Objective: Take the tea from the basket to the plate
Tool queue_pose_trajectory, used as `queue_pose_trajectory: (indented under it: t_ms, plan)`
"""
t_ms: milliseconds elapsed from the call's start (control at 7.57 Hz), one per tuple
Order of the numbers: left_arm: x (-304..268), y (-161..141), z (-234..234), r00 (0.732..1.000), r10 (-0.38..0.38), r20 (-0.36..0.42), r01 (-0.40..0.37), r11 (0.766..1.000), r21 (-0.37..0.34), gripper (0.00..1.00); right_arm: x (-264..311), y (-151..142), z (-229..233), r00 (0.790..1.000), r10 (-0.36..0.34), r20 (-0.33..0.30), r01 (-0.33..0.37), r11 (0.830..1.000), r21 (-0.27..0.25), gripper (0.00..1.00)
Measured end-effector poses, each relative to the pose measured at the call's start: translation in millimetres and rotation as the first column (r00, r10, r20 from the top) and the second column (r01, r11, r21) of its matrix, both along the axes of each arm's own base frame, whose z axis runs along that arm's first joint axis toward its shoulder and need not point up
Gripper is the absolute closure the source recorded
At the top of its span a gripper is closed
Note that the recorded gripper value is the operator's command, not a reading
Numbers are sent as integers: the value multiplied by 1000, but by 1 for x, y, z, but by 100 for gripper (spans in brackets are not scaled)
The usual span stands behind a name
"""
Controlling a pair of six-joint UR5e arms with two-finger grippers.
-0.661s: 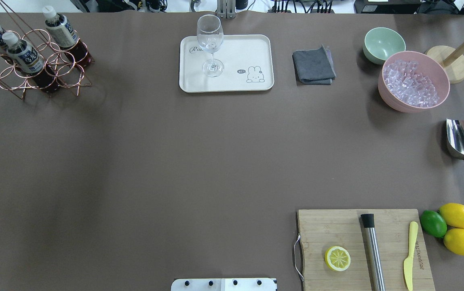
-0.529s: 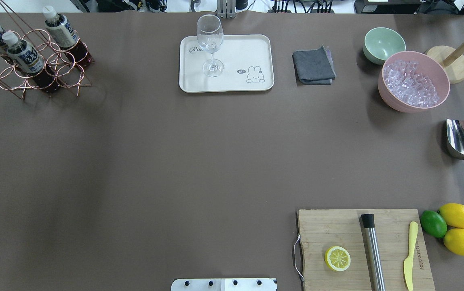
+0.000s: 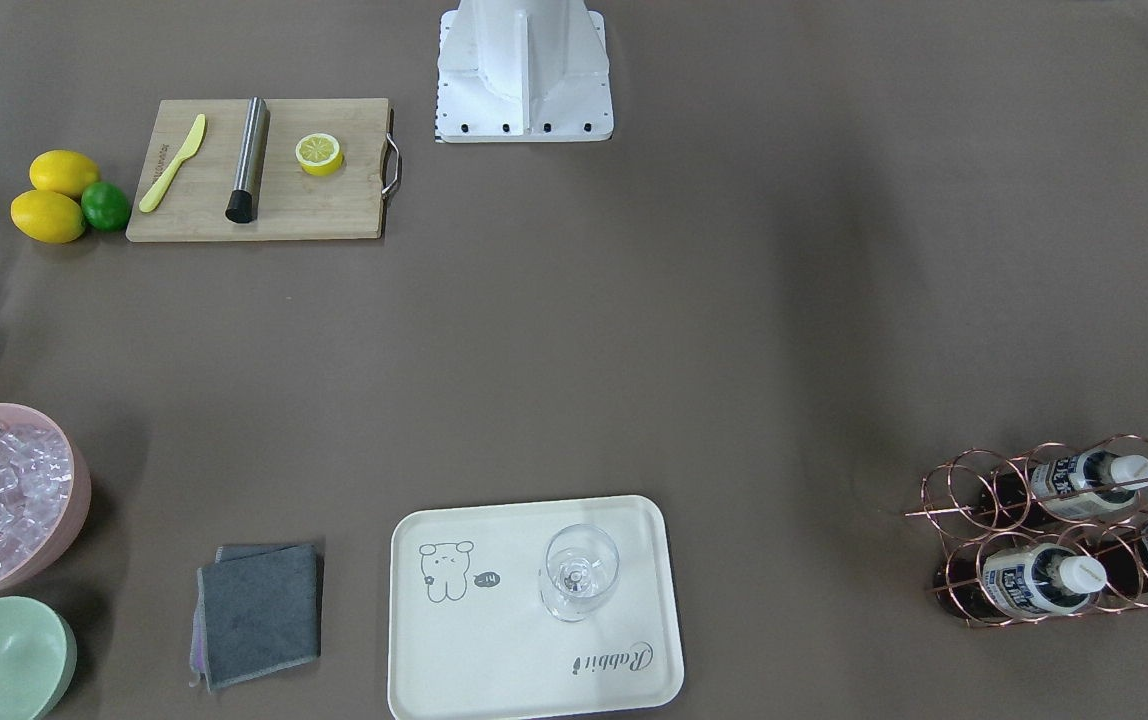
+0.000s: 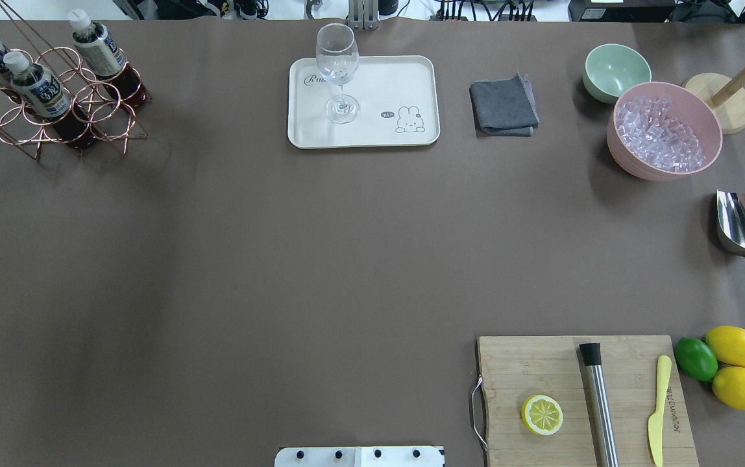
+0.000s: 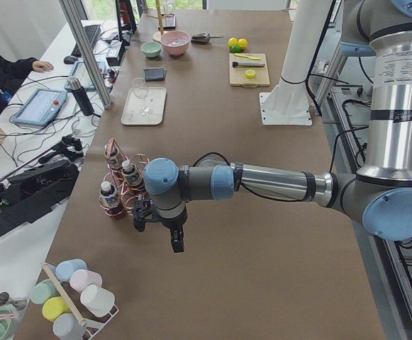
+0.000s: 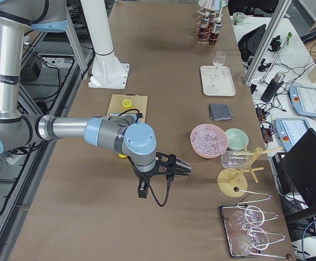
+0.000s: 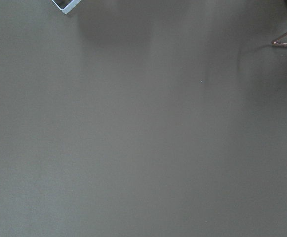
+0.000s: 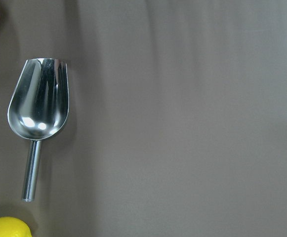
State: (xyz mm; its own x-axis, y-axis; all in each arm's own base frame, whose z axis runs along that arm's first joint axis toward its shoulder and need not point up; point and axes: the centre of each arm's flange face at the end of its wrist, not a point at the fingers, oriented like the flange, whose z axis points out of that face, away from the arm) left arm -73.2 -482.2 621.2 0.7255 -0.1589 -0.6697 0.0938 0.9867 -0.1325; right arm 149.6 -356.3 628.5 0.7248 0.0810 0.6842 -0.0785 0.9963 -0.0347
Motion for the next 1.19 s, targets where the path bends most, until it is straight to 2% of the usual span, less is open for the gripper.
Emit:
queue_pose_trajectory:
  t_ms: [793,1189]
  plan:
    - [0,1,3,1000,0,1,0,1000,-5,1,-1,1,2,1000,-5,-10,5,1000,-5,0]
    - [0,1,4,1000,1,1,-1,1000,-7,1,-13,-6,10,998,-52,-37,51,998,-25,0]
